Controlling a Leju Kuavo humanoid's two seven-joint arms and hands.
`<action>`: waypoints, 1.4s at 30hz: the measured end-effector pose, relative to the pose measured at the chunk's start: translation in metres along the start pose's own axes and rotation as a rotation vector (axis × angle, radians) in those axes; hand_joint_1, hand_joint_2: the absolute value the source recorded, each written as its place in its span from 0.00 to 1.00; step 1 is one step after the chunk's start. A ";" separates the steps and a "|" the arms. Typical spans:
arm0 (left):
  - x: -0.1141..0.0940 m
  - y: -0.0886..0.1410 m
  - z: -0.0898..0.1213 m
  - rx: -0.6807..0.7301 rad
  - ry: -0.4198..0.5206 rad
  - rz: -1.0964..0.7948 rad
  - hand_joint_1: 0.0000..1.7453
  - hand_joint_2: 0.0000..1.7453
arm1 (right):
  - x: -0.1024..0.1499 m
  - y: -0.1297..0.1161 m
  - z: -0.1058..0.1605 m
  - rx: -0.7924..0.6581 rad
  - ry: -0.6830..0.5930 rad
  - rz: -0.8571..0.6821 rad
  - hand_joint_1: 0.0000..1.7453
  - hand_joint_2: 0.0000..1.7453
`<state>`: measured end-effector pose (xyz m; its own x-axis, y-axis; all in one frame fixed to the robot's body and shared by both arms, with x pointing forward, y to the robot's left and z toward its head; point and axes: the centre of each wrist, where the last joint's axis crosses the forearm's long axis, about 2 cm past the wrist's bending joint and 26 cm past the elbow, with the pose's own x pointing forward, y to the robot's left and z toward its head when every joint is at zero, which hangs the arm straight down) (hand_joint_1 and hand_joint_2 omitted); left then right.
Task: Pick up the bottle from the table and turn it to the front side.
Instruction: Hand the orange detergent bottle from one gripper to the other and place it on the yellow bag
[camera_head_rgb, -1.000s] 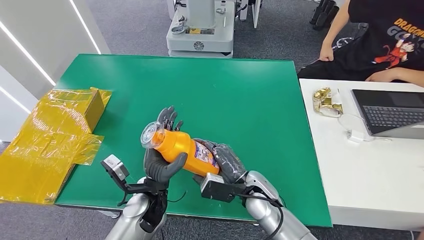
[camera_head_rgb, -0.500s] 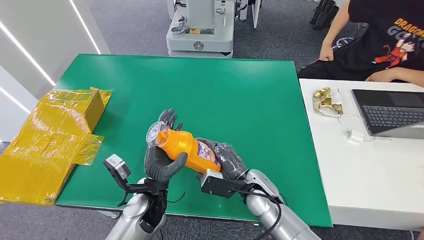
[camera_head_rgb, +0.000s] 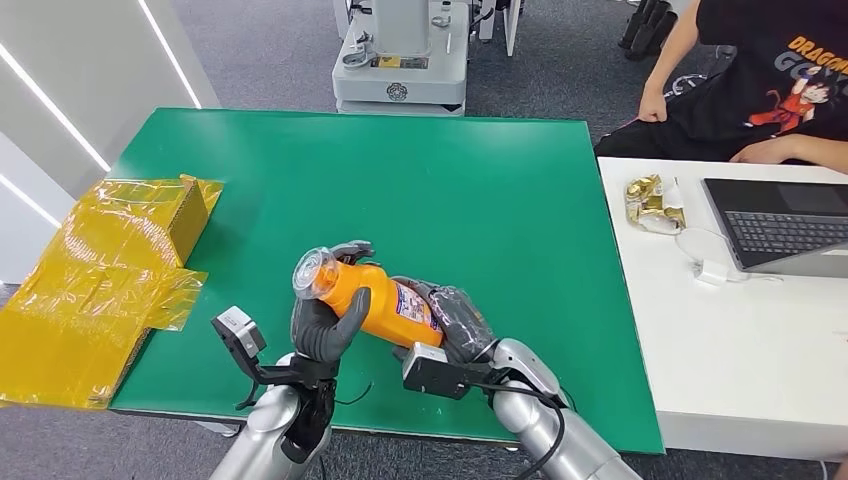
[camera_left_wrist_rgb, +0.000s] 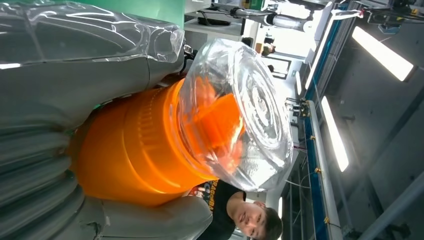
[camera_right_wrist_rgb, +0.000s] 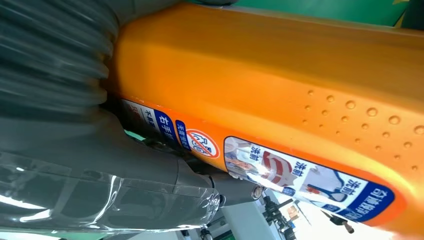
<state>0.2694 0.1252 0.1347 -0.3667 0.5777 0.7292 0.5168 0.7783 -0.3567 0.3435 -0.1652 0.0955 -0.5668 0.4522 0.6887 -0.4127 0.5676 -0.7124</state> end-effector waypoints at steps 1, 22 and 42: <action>0.000 0.000 0.000 -0.002 0.000 -0.001 1.00 1.00 | 0.000 0.000 0.000 0.001 0.000 0.000 1.00 1.00; -0.002 0.002 -0.001 -0.015 0.007 -0.002 1.00 1.00 | 0.009 0.005 0.001 -0.064 -0.014 0.013 0.00 1.00; 0.041 0.050 0.006 0.176 -0.168 -0.345 1.00 1.00 | 0.069 0.018 0.035 -0.597 -0.162 -0.225 0.00 1.00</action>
<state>0.2758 0.1893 0.1434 -0.6232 0.2970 0.7235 0.2073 0.9547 -0.2134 0.2722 -0.1476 0.1251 -0.6320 0.1948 0.7501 -0.0937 0.9416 -0.3235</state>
